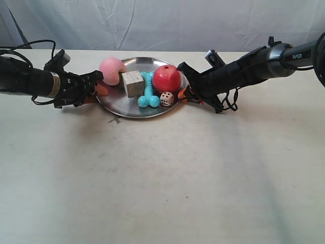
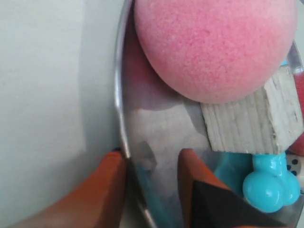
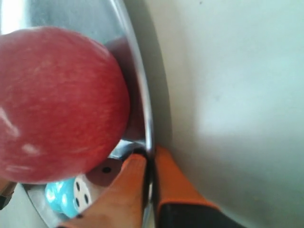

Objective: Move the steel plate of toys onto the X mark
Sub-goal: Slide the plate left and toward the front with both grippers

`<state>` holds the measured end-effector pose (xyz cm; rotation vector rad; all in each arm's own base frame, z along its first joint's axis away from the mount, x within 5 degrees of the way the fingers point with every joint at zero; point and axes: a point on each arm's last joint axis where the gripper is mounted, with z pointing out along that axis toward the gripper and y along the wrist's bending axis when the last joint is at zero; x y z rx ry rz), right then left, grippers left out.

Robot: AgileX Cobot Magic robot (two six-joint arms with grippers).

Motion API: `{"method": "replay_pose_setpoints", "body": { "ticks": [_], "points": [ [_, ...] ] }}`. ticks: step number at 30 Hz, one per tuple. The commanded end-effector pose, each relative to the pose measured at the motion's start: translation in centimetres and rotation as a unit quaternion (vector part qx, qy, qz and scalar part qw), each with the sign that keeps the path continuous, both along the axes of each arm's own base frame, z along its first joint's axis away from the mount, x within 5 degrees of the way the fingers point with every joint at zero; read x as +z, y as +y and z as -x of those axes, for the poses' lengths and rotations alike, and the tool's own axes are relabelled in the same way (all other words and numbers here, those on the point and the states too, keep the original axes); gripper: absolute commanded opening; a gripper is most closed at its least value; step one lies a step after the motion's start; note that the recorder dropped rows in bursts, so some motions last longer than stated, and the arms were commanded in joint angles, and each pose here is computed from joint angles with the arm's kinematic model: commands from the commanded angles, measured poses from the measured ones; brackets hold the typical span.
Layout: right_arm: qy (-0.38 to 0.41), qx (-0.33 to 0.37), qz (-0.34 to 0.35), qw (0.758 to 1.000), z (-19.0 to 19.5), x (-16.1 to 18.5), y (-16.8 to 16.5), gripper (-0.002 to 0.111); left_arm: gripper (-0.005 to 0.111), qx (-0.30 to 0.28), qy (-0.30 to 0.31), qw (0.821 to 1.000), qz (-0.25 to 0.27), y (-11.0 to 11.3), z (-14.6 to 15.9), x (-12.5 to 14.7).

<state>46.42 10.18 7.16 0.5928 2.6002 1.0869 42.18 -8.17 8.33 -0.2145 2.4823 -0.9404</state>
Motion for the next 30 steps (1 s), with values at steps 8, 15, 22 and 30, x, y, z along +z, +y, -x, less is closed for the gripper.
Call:
{"method": "replay_pose_setpoints", "body": {
  "ticks": [8, 15, 22, 30],
  "points": [
    [0.015, 0.044, -0.001, 0.999, 0.9, -0.9, 0.4, -0.001, 0.000, -0.044, 0.001, 0.999, 0.009, -1.9, -0.2, -0.7],
    [0.021, 0.049, -0.026, 0.998, 1.0, -0.2, 0.8, -0.001, 0.000, -0.048, 0.019, 0.998, 0.028, -2.0, 0.1, -0.6],
    [0.027, 0.051, -0.049, 0.997, 1.2, 1.6, 1.0, -0.001, 0.000, -0.076, 0.024, 0.995, 0.060, -2.6, 0.5, -0.3],
    [0.005, 0.068, -0.044, 0.997, 1.4, 4.3, 1.1, -0.001, 0.000, -0.095, -0.009, 0.993, 0.063, -2.7, 0.5, 2.7]
  ]
}}
